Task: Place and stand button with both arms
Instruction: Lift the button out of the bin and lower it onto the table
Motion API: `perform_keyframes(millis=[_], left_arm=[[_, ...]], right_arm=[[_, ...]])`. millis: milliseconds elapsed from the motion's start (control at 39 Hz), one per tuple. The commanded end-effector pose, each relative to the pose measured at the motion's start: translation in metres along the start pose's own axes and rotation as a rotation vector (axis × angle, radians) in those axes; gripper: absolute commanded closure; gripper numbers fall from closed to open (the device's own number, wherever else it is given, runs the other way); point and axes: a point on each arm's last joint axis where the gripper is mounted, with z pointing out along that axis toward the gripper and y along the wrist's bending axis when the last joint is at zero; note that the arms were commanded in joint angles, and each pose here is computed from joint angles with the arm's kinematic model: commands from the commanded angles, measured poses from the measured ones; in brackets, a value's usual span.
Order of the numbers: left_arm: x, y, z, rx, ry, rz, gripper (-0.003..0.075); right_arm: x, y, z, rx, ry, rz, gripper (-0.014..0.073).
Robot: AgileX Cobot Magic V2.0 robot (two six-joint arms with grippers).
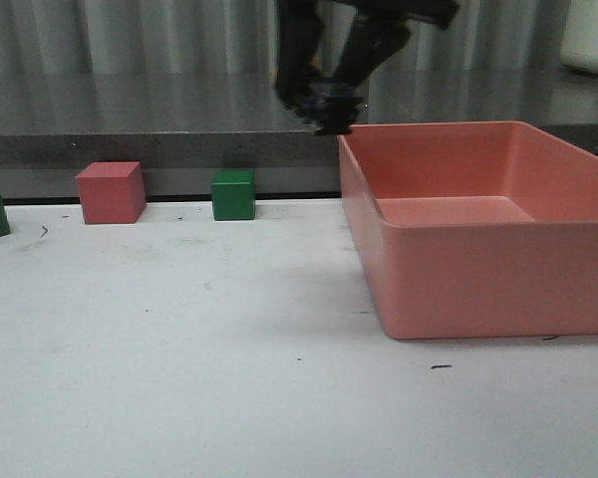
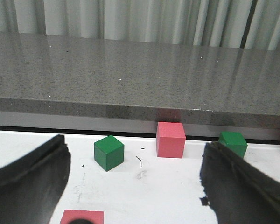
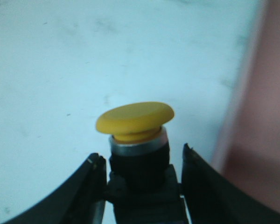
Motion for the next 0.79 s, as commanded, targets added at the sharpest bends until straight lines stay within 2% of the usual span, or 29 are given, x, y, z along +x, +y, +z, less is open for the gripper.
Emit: perform_keyframes(millis=[0,205,333,410,538,640,768], left_arm=[[-0.018,-0.001,-0.001,0.002,-0.102,-0.012,0.0176],[-0.018,-0.001,-0.001,0.002,-0.102,-0.012,0.0176],[-0.018,-0.001,-0.001,0.002,-0.102,-0.012,0.0176],[-0.018,-0.001,-0.001,0.002,-0.102,-0.012,0.0176],[-0.018,-0.001,-0.001,0.002,-0.102,-0.012,0.0176],[-0.018,-0.001,-0.001,0.002,-0.102,-0.012,0.0176],[-0.018,-0.001,-0.001,0.002,-0.102,-0.012,0.0176]], right_arm=[[-0.005,0.033,-0.013,-0.100,-0.109,-0.043,0.0304],[0.006,0.085,0.035,-0.217,-0.007,-0.068,0.0304],[0.005,0.102,0.063,-0.238,0.034,-0.055,0.0305],[0.003,0.104,0.077,-0.228,0.060,0.007,0.0305],[0.002,0.094,0.096,-0.131,0.067,0.141,0.0305],[0.001,0.086,0.105,-0.051,0.033,0.197,0.0305],[0.002,0.082,0.116,-0.014,0.027,0.243,0.0305]])
